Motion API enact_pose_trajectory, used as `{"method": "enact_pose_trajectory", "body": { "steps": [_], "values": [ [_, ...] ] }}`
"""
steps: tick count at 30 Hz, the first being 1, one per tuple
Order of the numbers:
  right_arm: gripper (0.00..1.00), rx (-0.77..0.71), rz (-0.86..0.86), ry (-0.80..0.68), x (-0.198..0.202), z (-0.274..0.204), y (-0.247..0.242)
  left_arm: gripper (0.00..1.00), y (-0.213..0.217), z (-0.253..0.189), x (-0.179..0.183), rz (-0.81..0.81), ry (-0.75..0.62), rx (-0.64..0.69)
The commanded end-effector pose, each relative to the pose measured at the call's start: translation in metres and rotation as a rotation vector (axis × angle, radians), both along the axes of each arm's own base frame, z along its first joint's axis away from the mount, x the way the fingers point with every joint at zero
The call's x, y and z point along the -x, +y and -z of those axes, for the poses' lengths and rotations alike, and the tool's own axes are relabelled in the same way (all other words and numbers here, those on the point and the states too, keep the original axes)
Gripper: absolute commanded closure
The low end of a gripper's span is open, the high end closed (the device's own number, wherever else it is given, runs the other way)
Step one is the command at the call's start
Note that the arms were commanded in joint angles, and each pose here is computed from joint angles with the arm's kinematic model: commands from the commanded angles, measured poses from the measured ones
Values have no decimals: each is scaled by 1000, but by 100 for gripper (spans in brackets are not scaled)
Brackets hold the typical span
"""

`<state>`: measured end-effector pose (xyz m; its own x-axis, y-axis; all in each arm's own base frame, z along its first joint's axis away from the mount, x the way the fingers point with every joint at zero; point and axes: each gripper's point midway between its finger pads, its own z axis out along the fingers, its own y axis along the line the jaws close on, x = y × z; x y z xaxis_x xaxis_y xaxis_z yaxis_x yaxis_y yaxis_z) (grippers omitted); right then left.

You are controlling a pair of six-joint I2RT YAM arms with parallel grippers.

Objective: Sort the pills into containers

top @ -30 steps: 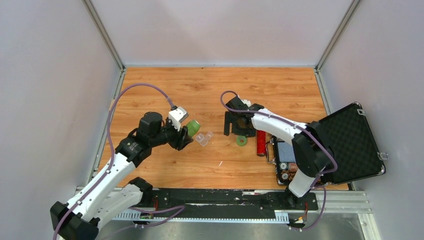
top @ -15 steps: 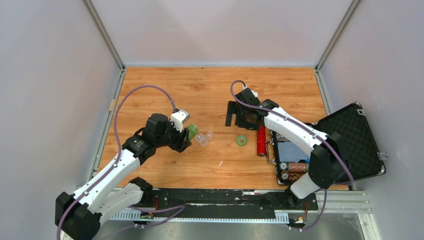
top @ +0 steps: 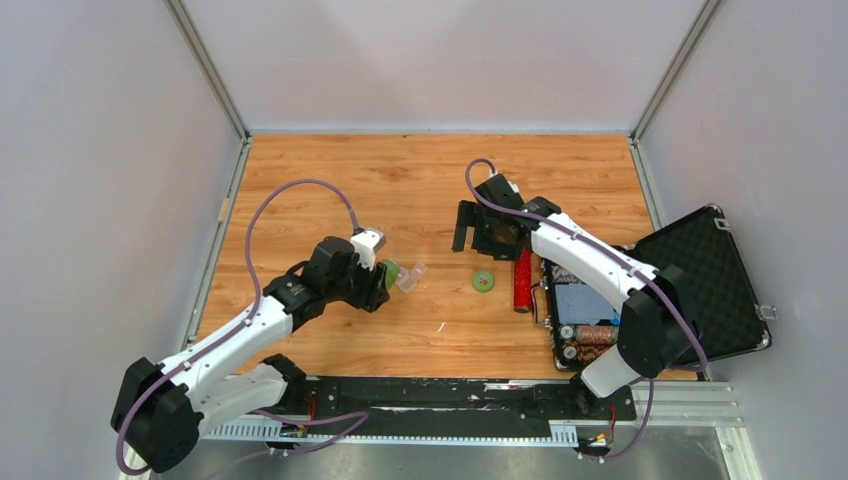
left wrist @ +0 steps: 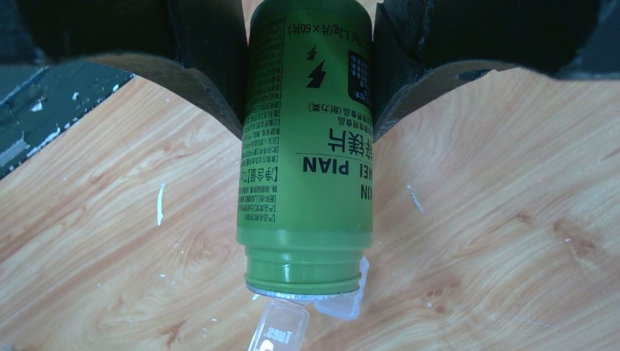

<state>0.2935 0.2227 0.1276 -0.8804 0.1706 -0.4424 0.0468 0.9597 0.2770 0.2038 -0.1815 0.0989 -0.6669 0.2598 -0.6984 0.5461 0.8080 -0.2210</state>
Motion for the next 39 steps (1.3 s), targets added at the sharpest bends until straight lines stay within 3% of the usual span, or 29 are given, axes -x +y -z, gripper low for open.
{"method": "enact_pose_trajectory", "body": {
  "steps": [1,25,39],
  "values": [
    [1,-65,13,-57,-7,-24,4,100,-10,-10,-17,-91,-52,56],
    [2,-68,32,-34,3,-13,-10,100,-41,33,-7,-18,-8,-11],
    [3,-77,35,-21,3,-12,-12,100,-35,39,-8,-50,18,-77]
  ]
}}
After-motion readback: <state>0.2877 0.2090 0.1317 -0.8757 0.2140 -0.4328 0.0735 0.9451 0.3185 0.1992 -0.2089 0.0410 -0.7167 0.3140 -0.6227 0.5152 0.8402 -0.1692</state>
